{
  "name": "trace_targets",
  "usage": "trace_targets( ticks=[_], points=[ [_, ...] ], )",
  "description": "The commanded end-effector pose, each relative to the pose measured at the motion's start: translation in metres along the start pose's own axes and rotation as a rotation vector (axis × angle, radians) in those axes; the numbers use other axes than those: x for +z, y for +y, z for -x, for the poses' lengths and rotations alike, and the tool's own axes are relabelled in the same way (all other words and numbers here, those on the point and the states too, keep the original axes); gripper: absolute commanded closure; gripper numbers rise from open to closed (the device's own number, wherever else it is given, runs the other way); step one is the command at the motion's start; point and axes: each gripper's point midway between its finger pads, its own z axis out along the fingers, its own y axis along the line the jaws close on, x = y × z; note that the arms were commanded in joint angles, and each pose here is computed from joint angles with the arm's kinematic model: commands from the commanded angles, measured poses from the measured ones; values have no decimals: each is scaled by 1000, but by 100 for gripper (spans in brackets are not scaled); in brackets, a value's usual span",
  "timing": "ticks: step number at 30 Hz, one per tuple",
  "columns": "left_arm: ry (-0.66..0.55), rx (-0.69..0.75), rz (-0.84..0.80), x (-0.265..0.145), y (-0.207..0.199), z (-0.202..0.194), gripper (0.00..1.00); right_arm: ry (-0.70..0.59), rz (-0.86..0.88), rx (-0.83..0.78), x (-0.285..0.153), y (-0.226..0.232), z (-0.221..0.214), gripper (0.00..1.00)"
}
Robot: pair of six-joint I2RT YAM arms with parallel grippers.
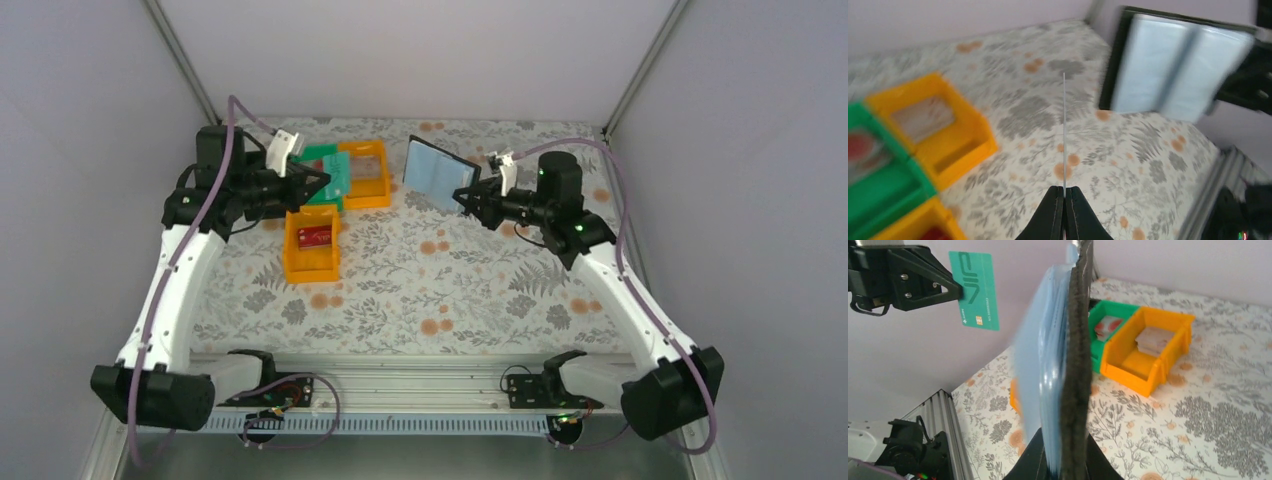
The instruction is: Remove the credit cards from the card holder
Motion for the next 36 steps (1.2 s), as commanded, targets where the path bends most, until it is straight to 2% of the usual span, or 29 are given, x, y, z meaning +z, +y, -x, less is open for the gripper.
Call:
trace_targets(
  ticks=[1,5,8,14,19,22,25,29,32,36],
  points=[
    [-24,-382,117,3,71,-21,98,11,-43,37,7,-18,3,96],
    [-110,-738,190,-15,139,-61,98,32,0,39,21,-29,11,96],
    [-173,-887,291,-34,181,-87,98,58,54,36,37,-36,20,96],
    [-299,-989,364,-59,246,-75,98,76,56,50,68,-68,41,96],
    [-333,-1104,369,-54,293,-68,98,21,1,241,76,-98,56,96],
    [-354,-1200,328,-41,314,-72,98,35,-85,373,88,-126,45,96],
    [-390,-1227,321,-31,329,-68,98,55,-122,461,93,-137,40,96],
    [-445,-1262,313,-15,341,-66,98,24,-164,494,92,-144,47,96],
    [-419,-1277,310,4,343,-70,98,18,-188,500,92,-148,50,96],
    [-381,-1319,385,15,351,-96,98,10,-201,479,90,-147,55,96]
  ],
)
